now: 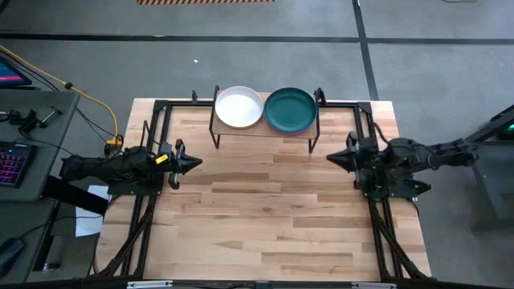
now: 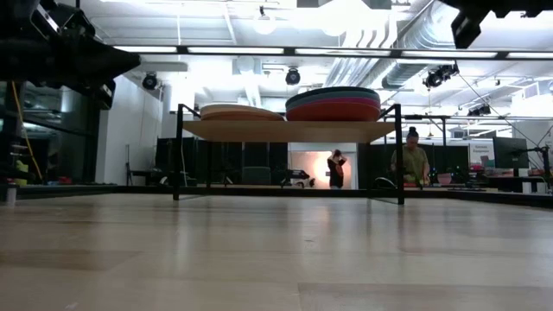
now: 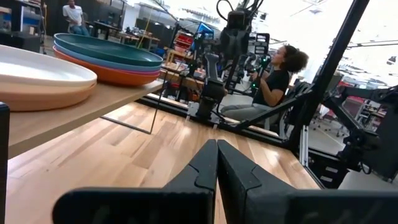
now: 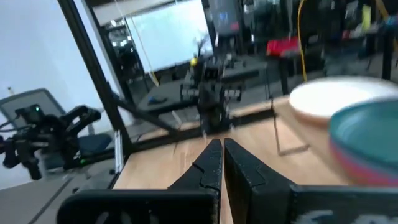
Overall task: Place and stack plates onto a shelf
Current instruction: Return to Home Position
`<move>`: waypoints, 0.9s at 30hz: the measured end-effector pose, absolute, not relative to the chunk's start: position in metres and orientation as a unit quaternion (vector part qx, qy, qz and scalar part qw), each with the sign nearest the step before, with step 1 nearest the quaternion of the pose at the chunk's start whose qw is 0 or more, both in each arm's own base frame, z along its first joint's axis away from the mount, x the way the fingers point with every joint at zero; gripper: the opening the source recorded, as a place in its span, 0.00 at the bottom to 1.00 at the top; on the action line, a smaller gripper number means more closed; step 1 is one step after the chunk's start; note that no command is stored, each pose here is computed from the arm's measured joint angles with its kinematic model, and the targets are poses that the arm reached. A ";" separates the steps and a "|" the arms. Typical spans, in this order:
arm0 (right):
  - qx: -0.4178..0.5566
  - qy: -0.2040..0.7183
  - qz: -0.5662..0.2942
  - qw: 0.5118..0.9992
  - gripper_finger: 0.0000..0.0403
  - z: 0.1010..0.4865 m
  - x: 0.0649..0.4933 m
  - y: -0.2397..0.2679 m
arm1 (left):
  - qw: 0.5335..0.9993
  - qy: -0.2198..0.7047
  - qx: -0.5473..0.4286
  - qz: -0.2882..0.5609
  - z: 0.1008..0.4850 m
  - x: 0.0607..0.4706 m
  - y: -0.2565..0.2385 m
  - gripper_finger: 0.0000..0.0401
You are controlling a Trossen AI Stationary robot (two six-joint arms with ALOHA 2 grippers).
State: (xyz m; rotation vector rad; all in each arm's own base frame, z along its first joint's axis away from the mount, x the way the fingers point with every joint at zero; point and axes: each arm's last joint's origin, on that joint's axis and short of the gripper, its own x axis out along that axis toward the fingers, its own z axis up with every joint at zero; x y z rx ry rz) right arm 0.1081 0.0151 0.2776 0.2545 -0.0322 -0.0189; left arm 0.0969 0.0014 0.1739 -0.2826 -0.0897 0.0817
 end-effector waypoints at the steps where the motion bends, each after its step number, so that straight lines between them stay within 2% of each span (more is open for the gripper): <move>1: 0.118 -0.026 -0.009 0.993 0.00 0.279 0.105 0.014 | 0.988 -0.045 -0.141 0.041 0.174 0.097 0.001 0.00; 5: 0.089 -0.050 -0.012 0.995 0.00 0.283 0.096 0.008 | 0.988 -0.044 -0.141 0.041 0.174 0.097 0.001 0.00; 14: 0.069 -0.031 0.019 0.997 0.00 0.280 0.094 0.005 | 0.988 -0.045 -0.141 0.041 0.174 0.097 0.001 0.00; 27: 0.066 -0.016 0.019 0.998 0.00 0.270 0.097 0.005 | 0.988 -0.045 -0.141 0.041 0.174 0.097 0.001 0.00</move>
